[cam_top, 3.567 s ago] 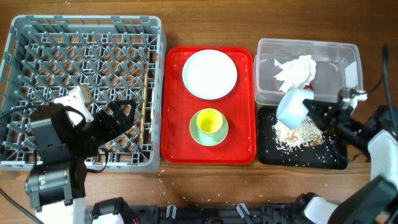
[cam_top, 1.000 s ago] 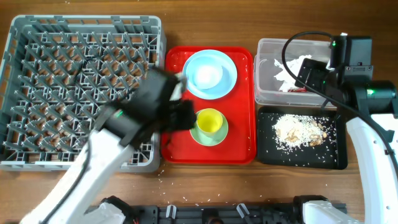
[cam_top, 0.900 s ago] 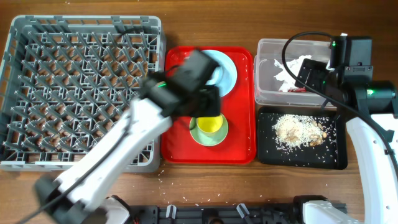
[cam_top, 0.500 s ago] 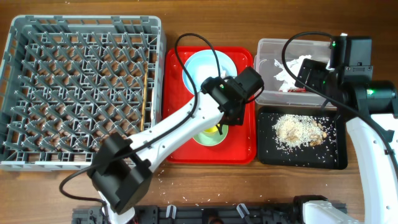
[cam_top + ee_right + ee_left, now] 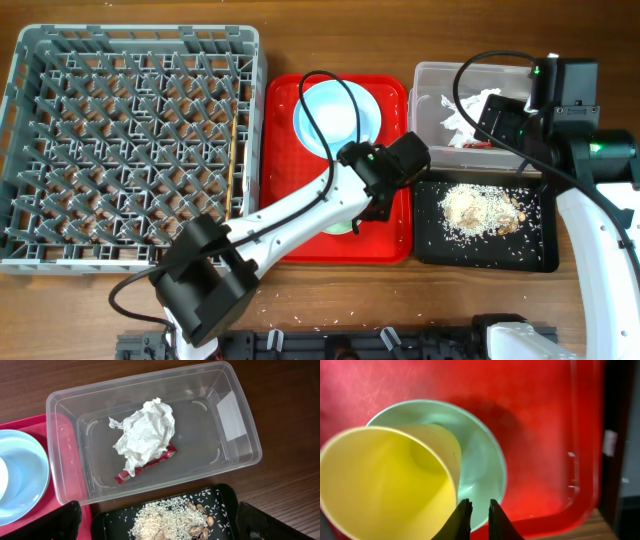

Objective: Sort waste into correct bins and load items into the dishwasher rack
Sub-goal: 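Reach the left gripper to the yellow cup and grasp it, then carry the yellow cup left and place it in the grey rack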

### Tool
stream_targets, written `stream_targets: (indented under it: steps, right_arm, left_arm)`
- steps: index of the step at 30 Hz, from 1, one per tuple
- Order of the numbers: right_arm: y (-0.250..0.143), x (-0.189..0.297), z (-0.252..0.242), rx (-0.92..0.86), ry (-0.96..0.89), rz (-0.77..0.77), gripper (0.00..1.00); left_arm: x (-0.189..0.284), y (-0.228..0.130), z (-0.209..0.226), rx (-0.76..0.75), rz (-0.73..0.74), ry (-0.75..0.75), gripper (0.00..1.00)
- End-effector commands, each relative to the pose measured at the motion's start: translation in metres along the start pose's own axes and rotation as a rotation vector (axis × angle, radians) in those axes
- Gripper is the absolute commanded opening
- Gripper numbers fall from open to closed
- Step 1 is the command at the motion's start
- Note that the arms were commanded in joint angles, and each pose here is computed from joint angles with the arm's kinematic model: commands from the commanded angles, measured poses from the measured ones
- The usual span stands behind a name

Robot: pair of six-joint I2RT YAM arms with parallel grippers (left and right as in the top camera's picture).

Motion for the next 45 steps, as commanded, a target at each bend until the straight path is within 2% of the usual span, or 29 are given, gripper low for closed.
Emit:
stream_targets:
  steps: [1,4,6,8,9,10,12,16,20,22,27,30,35,39,45]
  right_arm:
    - [0.001,0.003,-0.003,-0.023,-0.018,-0.015,1.0]
    - [0.001,0.003,-0.003,-0.023,-0.018,-0.015,1.0]
    - [0.001,0.003,-0.003,-0.023,-0.018,-0.015,1.0]
    - [0.001,0.003,-0.003,-0.023,-0.018,-0.015,1.0]
    - [0.001,0.003,-0.003,-0.023,-0.018,-0.015,1.0]
    - [0.001,0.003,-0.003,-0.023,-0.018,-0.016,1.0]
    - [0.001,0.003,-0.003,-0.023,-0.018,-0.016,1.0]
    - [0.001,0.003,-0.003,-0.023,-0.018,-0.016,1.0]
    - [0.001,0.003,-0.003,-0.023,-0.018,-0.015,1.0]
    - [0.001,0.003,-0.003,-0.023,-0.018,-0.016,1.0]
    - [0.001,0.003,-0.003,-0.023,-0.018,-0.015,1.0]
    - [0.001,0.003,-0.003,-0.022,-0.018,-0.015,1.0]
    - [0.001,0.003,-0.003,-0.023,-0.018,-0.015,1.0]
    - [0.001,0.003,-0.003,-0.023,-0.018,-0.016,1.0]
    - [0.001,0.003,-0.003,-0.023,-0.018,-0.015,1.0]
  left_arm:
    - [-0.015,-0.004,0.006,0.003,-0.001,0.049,0.13]
    - [-0.014,-0.003,0.005,0.002,-0.002,0.047,0.07]
    - [-0.006,-0.001,0.002,0.005,-0.005,0.02,0.07]
    - [0.023,0.006,0.0,0.004,-0.039,-0.02,0.08]
    - [0.033,0.008,0.001,0.007,-0.062,-0.039,0.12]
    - [0.038,0.009,0.005,0.01,-0.092,-0.016,0.22]
    - [0.037,0.01,0.012,0.007,-0.119,0.05,0.35]
    - [0.013,0.002,0.023,0.004,-0.118,0.132,0.34]
    - [0.0,-0.005,0.023,0.001,-0.08,0.106,0.18]
    - [0.0,-0.006,0.023,0.0,-0.078,0.109,0.06]
    - [0.0,-0.004,0.024,0.0,-0.09,0.119,0.04]
    - [0.019,0.003,0.027,0.01,-0.149,0.13,0.04]
    - [0.117,0.029,0.051,0.055,-0.252,-0.051,0.04]
    - [0.169,0.062,0.111,0.178,-0.339,-0.248,0.04]
    - [0.184,0.147,0.224,0.269,-0.459,-0.927,0.04]
Point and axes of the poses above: each gripper's point midway between its finger pads, its own x axis back along the fingers, its own z axis along the line the jaws close on, y = z × x, the point moved 9 cm from there along x, back along the fingers, and after that the axes turned 6 degrees about x, right-handed, at the moved point
